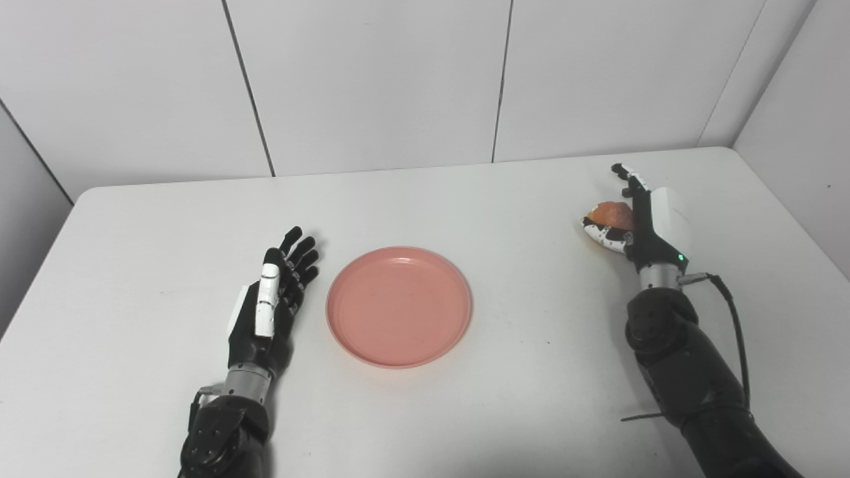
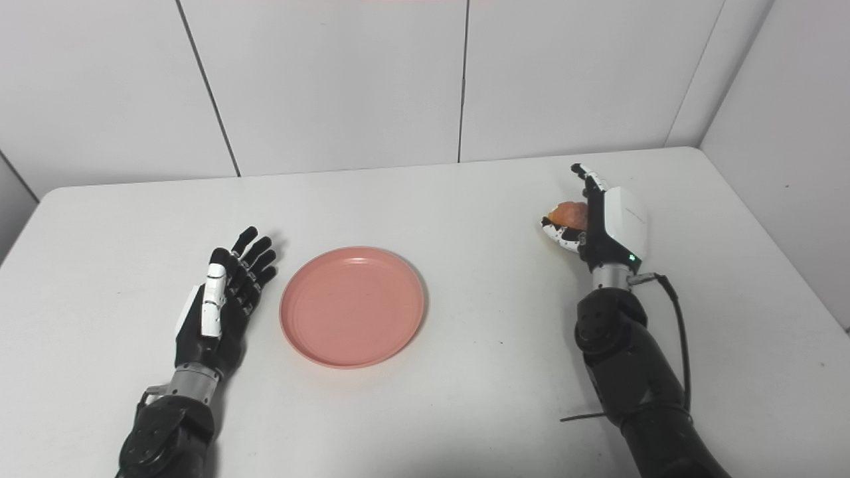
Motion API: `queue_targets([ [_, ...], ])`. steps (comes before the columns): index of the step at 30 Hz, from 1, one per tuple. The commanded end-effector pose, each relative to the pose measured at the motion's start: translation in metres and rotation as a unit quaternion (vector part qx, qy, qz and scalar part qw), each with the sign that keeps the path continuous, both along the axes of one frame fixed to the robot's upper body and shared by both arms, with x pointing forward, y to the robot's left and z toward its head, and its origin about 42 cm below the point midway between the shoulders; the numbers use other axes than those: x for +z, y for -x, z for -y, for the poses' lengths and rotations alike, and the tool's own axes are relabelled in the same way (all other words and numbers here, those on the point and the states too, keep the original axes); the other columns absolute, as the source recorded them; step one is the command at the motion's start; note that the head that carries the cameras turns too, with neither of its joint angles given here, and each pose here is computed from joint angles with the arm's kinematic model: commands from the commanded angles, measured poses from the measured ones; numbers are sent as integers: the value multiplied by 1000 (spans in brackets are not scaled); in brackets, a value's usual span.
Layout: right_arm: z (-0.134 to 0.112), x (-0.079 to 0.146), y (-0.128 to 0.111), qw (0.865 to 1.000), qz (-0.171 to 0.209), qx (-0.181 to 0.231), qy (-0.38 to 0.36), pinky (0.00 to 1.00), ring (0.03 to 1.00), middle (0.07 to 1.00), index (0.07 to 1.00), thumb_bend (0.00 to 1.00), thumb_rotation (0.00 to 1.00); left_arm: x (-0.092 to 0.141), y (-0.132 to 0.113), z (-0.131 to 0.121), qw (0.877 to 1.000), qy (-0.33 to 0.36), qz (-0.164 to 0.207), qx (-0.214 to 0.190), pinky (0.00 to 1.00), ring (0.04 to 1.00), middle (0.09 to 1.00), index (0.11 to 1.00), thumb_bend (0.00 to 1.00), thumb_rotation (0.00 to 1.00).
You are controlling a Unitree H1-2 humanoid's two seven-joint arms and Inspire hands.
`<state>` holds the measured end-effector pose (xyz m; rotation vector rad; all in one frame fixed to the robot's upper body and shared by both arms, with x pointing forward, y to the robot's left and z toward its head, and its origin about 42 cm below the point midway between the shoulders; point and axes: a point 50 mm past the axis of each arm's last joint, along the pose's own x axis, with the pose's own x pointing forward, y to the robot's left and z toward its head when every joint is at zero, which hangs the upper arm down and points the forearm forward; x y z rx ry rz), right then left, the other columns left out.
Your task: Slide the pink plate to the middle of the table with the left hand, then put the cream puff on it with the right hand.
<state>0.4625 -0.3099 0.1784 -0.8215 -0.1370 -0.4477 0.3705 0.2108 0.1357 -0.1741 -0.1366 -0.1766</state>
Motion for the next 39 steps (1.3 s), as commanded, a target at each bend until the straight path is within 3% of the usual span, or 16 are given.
queue_targets([
  [1,-1,15,-5,1000,11,-16,-9,417,533,758,751,444,0,-19,12,-6,1000,-2,-31,2,946,932,926,914,610,1000],
  [3,-1,16,-5,1000,7,-21,-7,413,480,731,736,463,0,-19,12,-6,1000,0,-32,2,944,929,923,911,606,1000],
  [4,-2,16,-5,1000,6,-22,-5,340,481,542,726,487,0,-19,12,-6,999,1,-32,2,946,931,924,913,604,1000],
  [5,-2,16,-5,1000,3,-25,-3,362,458,535,712,491,0,-19,11,-5,999,0,-33,3,942,929,922,910,602,1000],
  [7,-2,17,-5,1000,-3,-30,2,398,436,552,691,492,0,-18,11,-5,999,-1,-33,4,938,927,920,909,600,1000],
  [8,-2,17,-4,999,-5,-34,5,407,452,633,685,482,0,-18,11,-4,999,0,-33,5,938,927,920,909,596,1000],
  [10,-2,18,-4,999,-9,-40,8,414,462,676,661,474,0,-18,12,-4,999,3,-33,5,936,925,918,907,587,1000],
  [12,-2,18,-5,999,-10,-49,10,350,476,601,590,475,0,-18,12,-4,999,3,-33,6,934,923,915,905,581,999],
  [16,-3,20,-4,998,-5,-58,11,315,448,544,510,492,0,-19,12,-3,999,2,-32,9,924,916,908,898,585,978],
  [31,-8,36,4,999,15,-39,-5,308,407,473,532,496,0,-19,13,-1,1000,0,-29,5,932,915,909,895,587,971],
  [33,-11,40,5,999,27,-35,-14,194,359,439,527,508,0,-19,13,-1,1000,3,-29,4,933,915,909,896,585,964],
  [39,-25,54,10,997,58,6,-46,124,404,492,478,514,0,-19,14,2,1000,5,-27,10,929,914,908,892,598,924],
])
